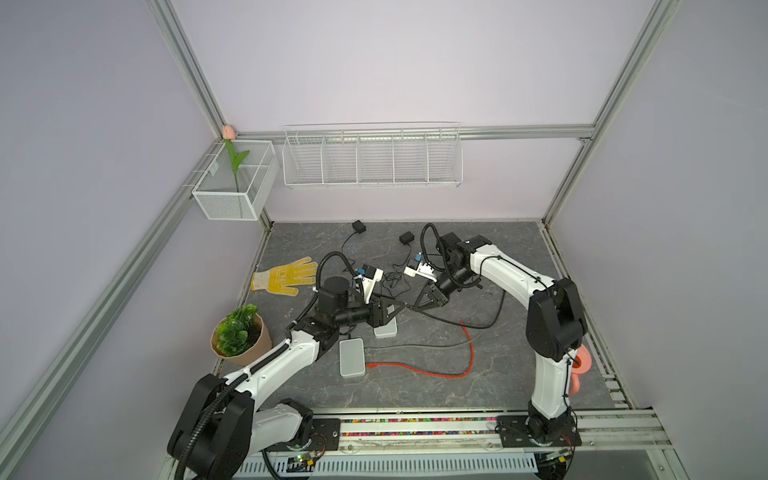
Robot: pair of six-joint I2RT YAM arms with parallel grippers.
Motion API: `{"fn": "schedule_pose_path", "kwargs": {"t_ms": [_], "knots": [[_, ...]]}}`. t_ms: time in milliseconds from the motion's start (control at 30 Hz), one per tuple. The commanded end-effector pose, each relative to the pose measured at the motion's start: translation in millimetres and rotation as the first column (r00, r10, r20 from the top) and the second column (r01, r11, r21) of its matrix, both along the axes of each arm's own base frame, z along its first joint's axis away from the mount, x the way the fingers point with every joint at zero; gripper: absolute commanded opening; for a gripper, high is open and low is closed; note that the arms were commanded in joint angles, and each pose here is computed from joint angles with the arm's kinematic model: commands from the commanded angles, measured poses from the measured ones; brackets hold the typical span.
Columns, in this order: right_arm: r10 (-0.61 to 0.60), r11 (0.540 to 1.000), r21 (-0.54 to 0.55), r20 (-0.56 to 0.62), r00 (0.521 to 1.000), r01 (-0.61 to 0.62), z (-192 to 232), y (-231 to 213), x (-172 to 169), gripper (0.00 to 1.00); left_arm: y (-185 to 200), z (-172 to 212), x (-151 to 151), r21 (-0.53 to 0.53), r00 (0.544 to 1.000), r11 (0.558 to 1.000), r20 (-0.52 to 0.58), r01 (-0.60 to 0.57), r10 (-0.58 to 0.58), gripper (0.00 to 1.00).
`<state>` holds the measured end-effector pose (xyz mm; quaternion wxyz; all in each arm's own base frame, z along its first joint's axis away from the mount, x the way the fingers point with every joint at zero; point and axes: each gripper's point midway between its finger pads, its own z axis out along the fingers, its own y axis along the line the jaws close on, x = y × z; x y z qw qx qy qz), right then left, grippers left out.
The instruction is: Insert the plug into the switch port
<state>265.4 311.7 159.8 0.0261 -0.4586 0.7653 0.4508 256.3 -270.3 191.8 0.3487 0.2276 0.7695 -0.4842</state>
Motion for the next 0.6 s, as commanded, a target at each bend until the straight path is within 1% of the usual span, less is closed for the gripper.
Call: {"fn": "schedule_pose_path", "kwargs": {"t_ms": [0, 400, 567], "knots": [[0.027, 0.997, 0.074, 0.02, 0.999, -0.029, 25, 2, -8, 0.08, -11, 18, 1, -0.047, 0.999, 0.998, 0.03, 0.036, -0.035, 0.5], [0.042, 0.995, 0.092, 0.053, 0.998, -0.047, 34, 4, -17, 0.08, -18, 7, 2, -0.044, 0.999, 0.998, -0.002, 0.048, -0.048, 0.45], [0.047, 0.993, 0.101, 0.063, 0.997, -0.053, 37, 5, -21, 0.08, -20, 8, 2, -0.066, 0.998, 0.996, -0.011, 0.053, -0.054, 0.4]]}}
